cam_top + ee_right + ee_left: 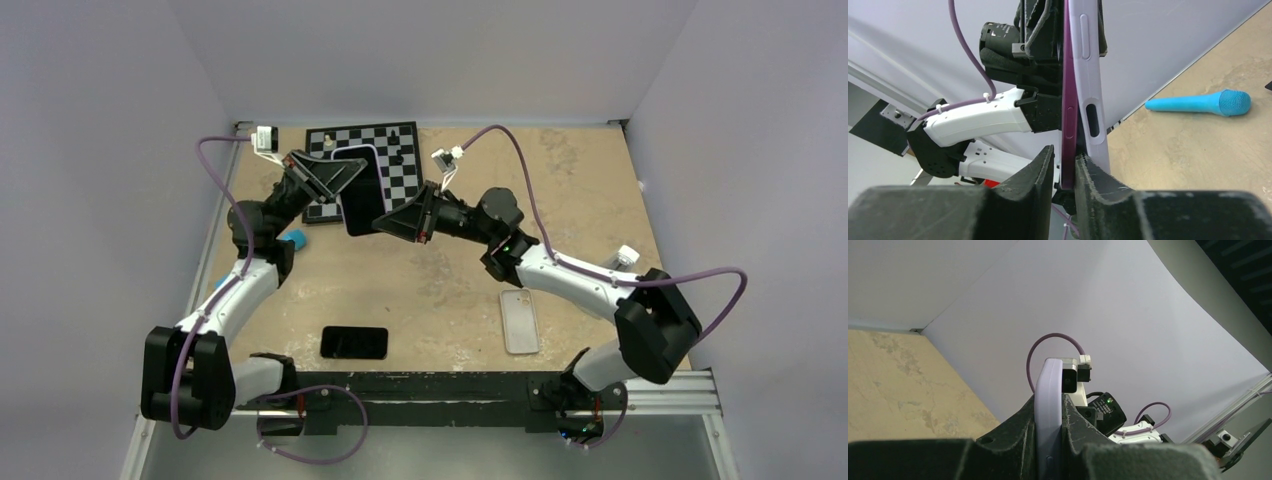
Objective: Take the phone out of the phone case
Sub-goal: Remove the phone case from the phone.
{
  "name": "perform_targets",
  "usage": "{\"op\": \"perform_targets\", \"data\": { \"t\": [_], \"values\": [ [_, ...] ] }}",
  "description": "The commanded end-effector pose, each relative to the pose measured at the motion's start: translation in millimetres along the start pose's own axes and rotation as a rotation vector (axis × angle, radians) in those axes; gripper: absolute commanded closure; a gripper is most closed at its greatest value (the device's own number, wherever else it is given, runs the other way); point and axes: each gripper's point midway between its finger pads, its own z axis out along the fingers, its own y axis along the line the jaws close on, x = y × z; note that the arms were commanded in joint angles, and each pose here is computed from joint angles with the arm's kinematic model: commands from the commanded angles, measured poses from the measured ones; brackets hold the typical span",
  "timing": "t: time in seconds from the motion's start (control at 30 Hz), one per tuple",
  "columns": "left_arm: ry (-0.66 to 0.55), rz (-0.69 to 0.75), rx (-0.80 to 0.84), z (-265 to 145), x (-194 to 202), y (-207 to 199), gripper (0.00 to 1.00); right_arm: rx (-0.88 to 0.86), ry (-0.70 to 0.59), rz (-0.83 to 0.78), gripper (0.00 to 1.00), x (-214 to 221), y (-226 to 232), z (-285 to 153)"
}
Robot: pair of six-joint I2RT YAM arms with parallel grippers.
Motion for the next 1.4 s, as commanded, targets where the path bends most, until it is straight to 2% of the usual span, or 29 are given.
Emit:
{"op": "perform_targets", "data": {
  "t": [0.0,0.13,0.2,0.27,0.5,0.6,0.7,0.8,1.03,1.13,1.23,1.37],
  "values": [
    [0.03,0.055,0.108,4,5,-30,1.0,-0.125,-0.087,-0.055,0.79,-36,41,13],
    [0.069,0.071,0.094,7,9,-29,1.0,-0.15,-0.064,-0.055,1.0,-35,48,4],
    [0.083,0.083,0.092,8,10,-29,0.99,-0.158,-0.061,-0.057,1.0,-36,51,-8],
    [0.099,0.091,0.093,9,12,-31,0.84,-0.17,-0.066,-0.058,1.0,-39,56,-26],
    [0.169,0.131,0.177,13,25,-52,0.5,-0.226,-0.007,-0.059,1.0,-50,77,-62],
    [0.193,0.147,0.222,13,30,-63,0.32,-0.242,-0.018,-0.076,1.0,-56,89,-72],
    [0.231,0.171,0.263,14,39,-72,0.19,-0.253,-0.021,-0.096,1.0,-62,98,-76],
    [0.251,0.196,0.301,13,45,-79,0.14,-0.262,-0.013,-0.103,1.0,-68,106,-81],
    [0.318,0.269,0.358,9,58,-90,0.12,-0.27,-0.021,-0.066,1.0,-71,107,-94],
    [0.342,0.289,0.367,8,66,-92,0.06,-0.268,-0.034,-0.047,1.0,-75,104,-98],
    [0.358,0.3,0.35,9,72,-88,0.06,-0.287,-0.038,-0.032,1.0,-77,105,-100],
    [0.378,0.31,0.339,11,80,-84,0.13,-0.307,-0.04,-0.022,1.0,-79,106,-101]
  ]
}}
